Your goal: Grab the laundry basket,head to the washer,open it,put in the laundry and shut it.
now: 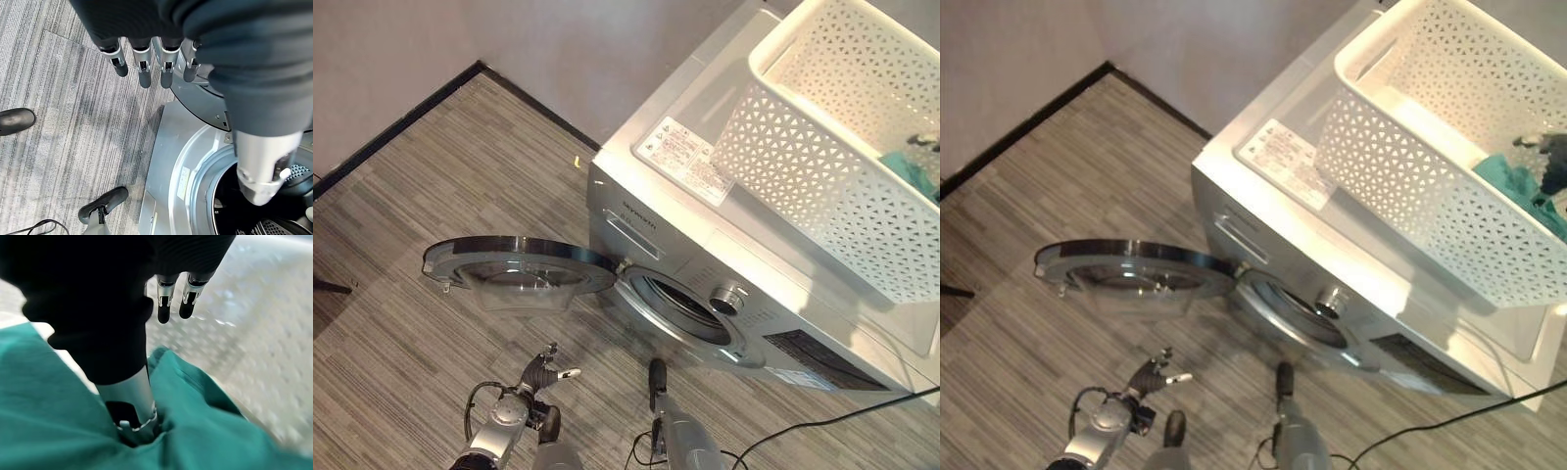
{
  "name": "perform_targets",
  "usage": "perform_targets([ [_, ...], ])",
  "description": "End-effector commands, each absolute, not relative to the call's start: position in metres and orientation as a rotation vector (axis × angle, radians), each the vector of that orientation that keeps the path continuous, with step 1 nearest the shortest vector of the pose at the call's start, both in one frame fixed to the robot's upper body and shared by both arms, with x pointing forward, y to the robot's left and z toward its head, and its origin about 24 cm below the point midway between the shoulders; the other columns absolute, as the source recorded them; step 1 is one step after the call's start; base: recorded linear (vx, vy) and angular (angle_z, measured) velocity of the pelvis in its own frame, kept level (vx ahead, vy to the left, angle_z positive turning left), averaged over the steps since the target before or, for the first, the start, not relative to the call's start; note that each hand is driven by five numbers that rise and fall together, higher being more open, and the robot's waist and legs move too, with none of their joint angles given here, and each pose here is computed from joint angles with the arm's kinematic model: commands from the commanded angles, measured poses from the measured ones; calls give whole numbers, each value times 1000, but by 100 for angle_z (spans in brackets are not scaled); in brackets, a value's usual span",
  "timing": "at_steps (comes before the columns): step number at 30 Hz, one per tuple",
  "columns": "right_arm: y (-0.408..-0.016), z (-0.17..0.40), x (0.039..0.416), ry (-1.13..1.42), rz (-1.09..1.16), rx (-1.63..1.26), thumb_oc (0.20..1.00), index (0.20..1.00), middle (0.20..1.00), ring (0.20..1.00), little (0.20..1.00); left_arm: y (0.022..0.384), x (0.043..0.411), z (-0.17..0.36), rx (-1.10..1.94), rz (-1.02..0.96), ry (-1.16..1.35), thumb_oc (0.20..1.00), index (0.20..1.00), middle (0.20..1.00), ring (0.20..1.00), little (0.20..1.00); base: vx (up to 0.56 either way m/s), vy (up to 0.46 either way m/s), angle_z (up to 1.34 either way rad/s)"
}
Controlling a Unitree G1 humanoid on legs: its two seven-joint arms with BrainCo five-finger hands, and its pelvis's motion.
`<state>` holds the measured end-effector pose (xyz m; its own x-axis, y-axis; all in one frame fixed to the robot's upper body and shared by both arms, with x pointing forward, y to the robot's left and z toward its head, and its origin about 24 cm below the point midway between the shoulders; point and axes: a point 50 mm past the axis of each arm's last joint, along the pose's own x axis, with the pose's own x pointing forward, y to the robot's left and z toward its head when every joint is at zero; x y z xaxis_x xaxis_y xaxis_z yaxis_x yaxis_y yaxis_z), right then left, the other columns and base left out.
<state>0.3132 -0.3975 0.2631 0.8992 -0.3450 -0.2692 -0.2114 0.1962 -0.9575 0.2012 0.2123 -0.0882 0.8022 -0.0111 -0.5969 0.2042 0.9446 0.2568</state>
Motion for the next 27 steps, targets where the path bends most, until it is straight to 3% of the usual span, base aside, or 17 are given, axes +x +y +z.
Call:
perform_targets([
  [1, -416, 269, 302, 599, -180, -1429, 1000, 1000, 1000, 1000, 1000, 205, 213, -71, 367, -201, 523, 1000, 1000, 1000, 1000, 1000, 1, -37, 4],
  [6, -405, 225, 308, 684, -16, -1392, 1000, 1000, 1000, 1000, 1000, 198, 216, -68, 378, -221, 501, 1000, 1000, 1000, 1000, 1000, -10, -35, 3],
  [7, -399, 221, 310, 682, 25, -1381, 909, 909, 909, 909, 909, 197, 216, -69, 376, -225, 502, 1000, 1000, 1000, 1000, 1000, 0, 0, 0],
  [8, -395, 218, 311, 676, 55, -1369, 545, 545, 545, 545, 545, 195, 215, -69, 373, -234, 503, 1000, 1000, 1000, 1000, 1000, 0, 0, 0],
  [9, -395, 218, 310, 677, 55, -1369, 338, 338, 338, 338, 338, 195, 215, -69, 373, -234, 503, 1000, 1000, 1000, 1000, 1000, 0, 0, 0],
  [10, -392, 218, 311, 666, 72, -1359, 200, 200, 200, 200, 200, 193, 214, -69, 370, -243, 501, 1000, 1000, 1000, 1000, 1000, 0, 0, 0],
  [15, -380, 230, 317, 532, 81, -1311, 200, 200, 200, 200, 200, 190, 212, -72, 369, -256, 509, 1000, 1000, 1000, 1000, 1000, 0, 0, 0],
  [20, -388, 264, 315, 280, -133, -1195, 200, 200, 200, 200, 200, 195, 212, -76, 375, -216, 527, 1000, 1000, 1000, 1000, 1000, 0, 0, 0],
  [22, -391, 292, 311, 20, -348, -1097, 200, 200, 200, 200, 200, 202, 218, -76, 397, -165, 527, 1000, 1000, 1000, 1000, 1000, 11, 0, 2],
  [24, -394, 300, 308, -40, -429, -1081, 200, 200, 200, 200, 200, 205, 220, -76, 415, -150, 531, 1000, 1000, 1000, 1000, 1000, 0, 0, 0],
  [27, -380, 333, 309, -280, -594, -999, 200, 200, 200, 200, 200, 212, 220, -80, 480, -137, 561, 1000, 1000, 1000, 1000, 1000, 50, -10, -1],
])
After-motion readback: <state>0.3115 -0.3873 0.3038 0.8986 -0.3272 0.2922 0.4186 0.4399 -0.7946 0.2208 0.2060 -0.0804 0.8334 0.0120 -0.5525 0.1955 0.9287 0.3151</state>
